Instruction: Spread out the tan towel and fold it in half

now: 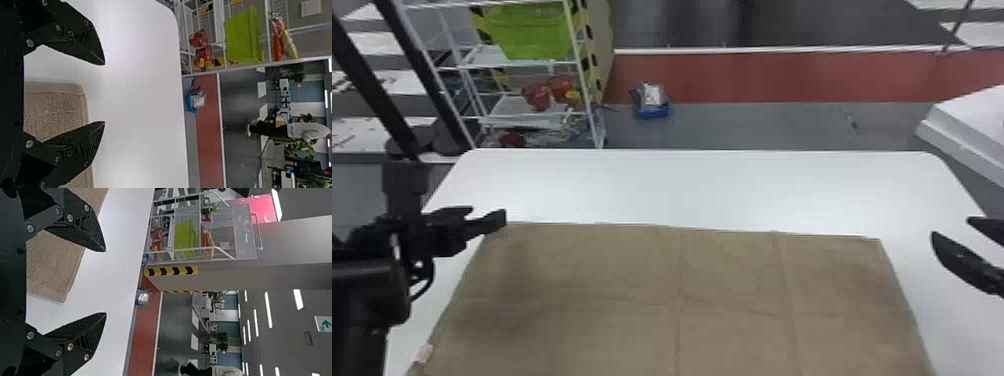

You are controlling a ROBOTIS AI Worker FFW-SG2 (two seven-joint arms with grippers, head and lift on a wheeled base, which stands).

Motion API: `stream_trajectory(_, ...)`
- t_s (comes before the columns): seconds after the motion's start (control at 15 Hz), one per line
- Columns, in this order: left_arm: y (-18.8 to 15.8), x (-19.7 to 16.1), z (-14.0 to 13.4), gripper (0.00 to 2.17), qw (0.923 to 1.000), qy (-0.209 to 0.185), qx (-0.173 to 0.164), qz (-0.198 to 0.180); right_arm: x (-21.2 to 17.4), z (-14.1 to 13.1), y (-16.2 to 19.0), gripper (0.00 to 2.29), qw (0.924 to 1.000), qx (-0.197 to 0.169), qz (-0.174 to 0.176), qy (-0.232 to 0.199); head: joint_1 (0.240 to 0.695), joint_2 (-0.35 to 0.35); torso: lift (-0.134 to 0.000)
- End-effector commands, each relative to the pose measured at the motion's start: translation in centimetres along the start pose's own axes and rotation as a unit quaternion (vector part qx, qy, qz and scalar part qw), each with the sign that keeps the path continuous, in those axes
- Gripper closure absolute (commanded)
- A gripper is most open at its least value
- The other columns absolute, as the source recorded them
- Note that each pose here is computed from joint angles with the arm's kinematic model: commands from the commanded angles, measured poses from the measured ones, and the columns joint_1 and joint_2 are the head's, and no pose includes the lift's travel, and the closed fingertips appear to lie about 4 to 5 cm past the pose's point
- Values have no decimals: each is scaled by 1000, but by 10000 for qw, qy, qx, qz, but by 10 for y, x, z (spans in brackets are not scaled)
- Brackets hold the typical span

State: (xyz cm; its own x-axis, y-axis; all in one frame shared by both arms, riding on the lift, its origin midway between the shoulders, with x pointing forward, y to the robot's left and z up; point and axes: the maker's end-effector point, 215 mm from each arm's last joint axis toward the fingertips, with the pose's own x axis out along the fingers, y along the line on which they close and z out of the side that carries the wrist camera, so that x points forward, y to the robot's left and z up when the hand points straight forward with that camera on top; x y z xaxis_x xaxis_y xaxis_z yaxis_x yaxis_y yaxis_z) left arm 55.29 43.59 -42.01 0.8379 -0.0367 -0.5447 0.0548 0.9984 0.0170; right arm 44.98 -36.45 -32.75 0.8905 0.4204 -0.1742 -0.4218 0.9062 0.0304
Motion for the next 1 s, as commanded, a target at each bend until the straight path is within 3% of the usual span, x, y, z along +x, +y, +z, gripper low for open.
stream_trajectory(0.0, 11, -3, -6, 518, 9980, 222, -534, -240, 5, 3, 4, 363, 10000, -64, 36, -28, 695, 75, -123)
stream_trajectory(0.4, -7, -1, -3, 518, 9925, 251, -692, -973, 2, -6, 0, 363, 9999, -124, -29, -26, 695, 83, -123)
stream_trajectory(0.93, -13, 9, -30, 518, 9927, 596, -557, -891, -5, 3, -7, 363, 9997, -197, -65, -163, 695, 60, -123)
